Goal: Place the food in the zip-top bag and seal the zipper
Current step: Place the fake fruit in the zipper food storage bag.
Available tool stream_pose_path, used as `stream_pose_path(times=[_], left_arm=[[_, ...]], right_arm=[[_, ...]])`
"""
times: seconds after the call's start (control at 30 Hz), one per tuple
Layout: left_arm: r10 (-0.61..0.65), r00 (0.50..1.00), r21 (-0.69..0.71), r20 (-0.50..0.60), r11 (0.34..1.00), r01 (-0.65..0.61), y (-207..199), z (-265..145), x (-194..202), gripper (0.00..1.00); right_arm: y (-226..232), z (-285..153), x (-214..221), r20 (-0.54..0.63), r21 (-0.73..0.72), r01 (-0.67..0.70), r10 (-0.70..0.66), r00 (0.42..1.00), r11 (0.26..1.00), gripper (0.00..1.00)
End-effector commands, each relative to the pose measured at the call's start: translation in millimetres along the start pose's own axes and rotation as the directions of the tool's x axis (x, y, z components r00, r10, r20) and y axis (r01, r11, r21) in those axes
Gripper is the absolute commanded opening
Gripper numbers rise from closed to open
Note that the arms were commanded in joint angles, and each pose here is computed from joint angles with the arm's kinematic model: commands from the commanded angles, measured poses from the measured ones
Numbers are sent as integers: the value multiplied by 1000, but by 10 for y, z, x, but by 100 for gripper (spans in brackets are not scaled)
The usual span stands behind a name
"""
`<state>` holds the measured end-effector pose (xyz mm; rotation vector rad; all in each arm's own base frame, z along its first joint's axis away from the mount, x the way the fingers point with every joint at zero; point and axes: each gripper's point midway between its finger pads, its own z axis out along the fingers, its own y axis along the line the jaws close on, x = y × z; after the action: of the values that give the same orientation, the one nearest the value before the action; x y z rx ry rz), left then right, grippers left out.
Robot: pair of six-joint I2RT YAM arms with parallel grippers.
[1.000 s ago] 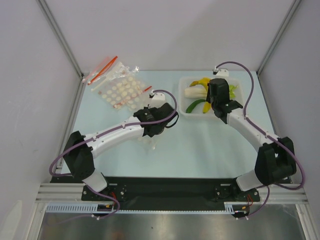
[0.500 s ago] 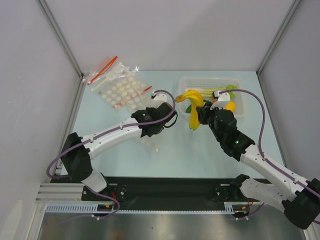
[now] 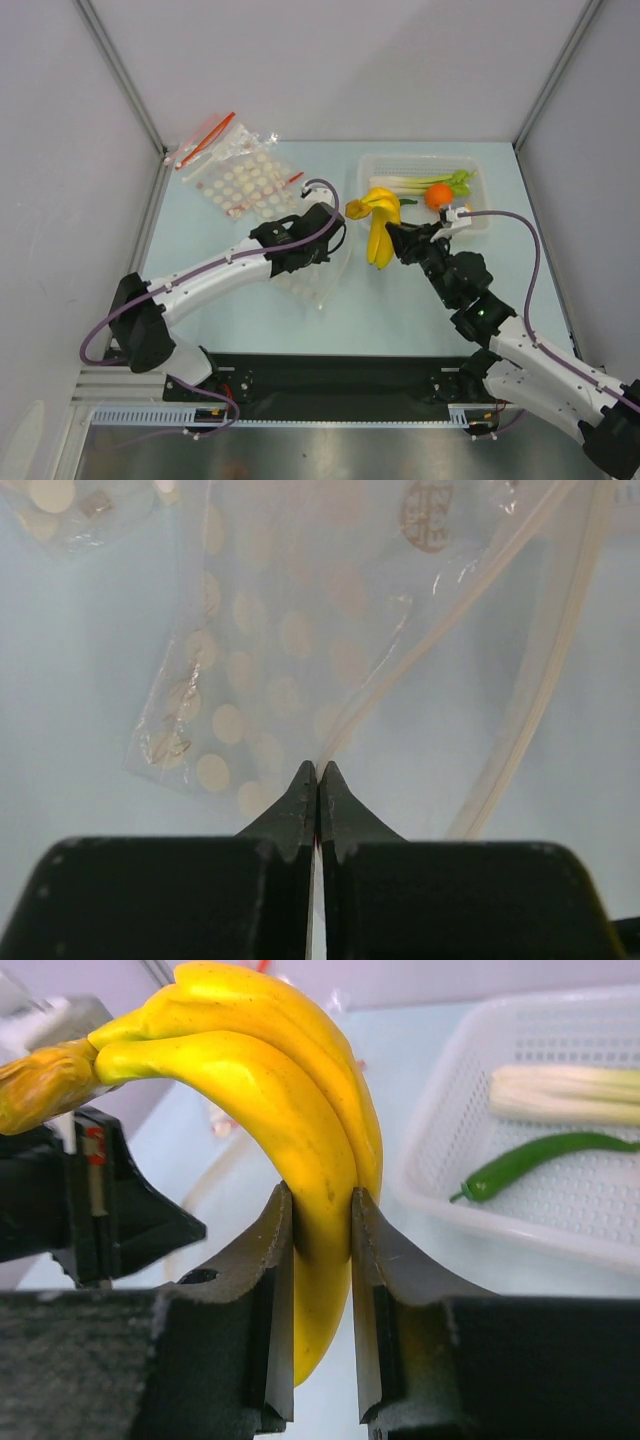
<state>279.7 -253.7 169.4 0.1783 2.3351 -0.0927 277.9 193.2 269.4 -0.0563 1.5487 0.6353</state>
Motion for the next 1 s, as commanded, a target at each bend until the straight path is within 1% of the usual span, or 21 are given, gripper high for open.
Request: stream_pose_path(times=[0.0,0.2,0.33,0.37,0.4,0.5,0.57,0.63,0.67,0.7,0.77,0.93,0.97], left_arm=[[-51,999,141,3,989,50,-198,-128,-106,0],[-95,995,224,-12,970,96,-355,-225,-189,0],[-119,993,278,-19,953,119,-468,-302,-263,0],[-129,991,299,-17,946,128,-499,-344,-286,0],[-139,990,316,-17,939,137,-522,-367,-303,0],[-164,986,377,-21,912,160,-621,-430,-326,0],[-172,984,413,-39,894,173,-693,-467,-318,0],[-188,981,444,-52,875,192,-747,-526,-335,0],[-197,979,464,-52,863,199,-780,-551,-350,0],[-209,976,483,-52,850,208,-805,-592,-373,0],[-233,969,515,-80,823,240,-854,-646,-361,0],[-329,940,569,-89,758,319,-877,-793,-525,0],[-330,938,587,-107,740,328,-890,-821,-519,0]], right_arm=[[203,-83,-434,175,-96,-82,98,980,992,0],[346,-208,-530,243,-186,-109,154,958,976,0],[341,-202,-504,265,-184,-132,178,948,974,0],[327,-200,-436,260,-183,-138,183,948,973,0],[348,-207,-491,289,-201,-148,203,936,968,0],[408,-187,-442,298,-227,-159,224,928,961,0],[414,-140,-335,290,-207,-154,210,934,966,0],[407,-150,-307,315,-195,-162,218,924,967,0],[402,-127,-248,317,-186,-146,200,927,972,0],[402,-144,-287,344,-192,-154,214,914,969,0],[364,-143,-232,350,-168,-159,210,913,973,0],[279,-135,-181,367,-118,-157,190,911,980,0],[259,-137,-179,370,-107,-158,186,910,982,0]])
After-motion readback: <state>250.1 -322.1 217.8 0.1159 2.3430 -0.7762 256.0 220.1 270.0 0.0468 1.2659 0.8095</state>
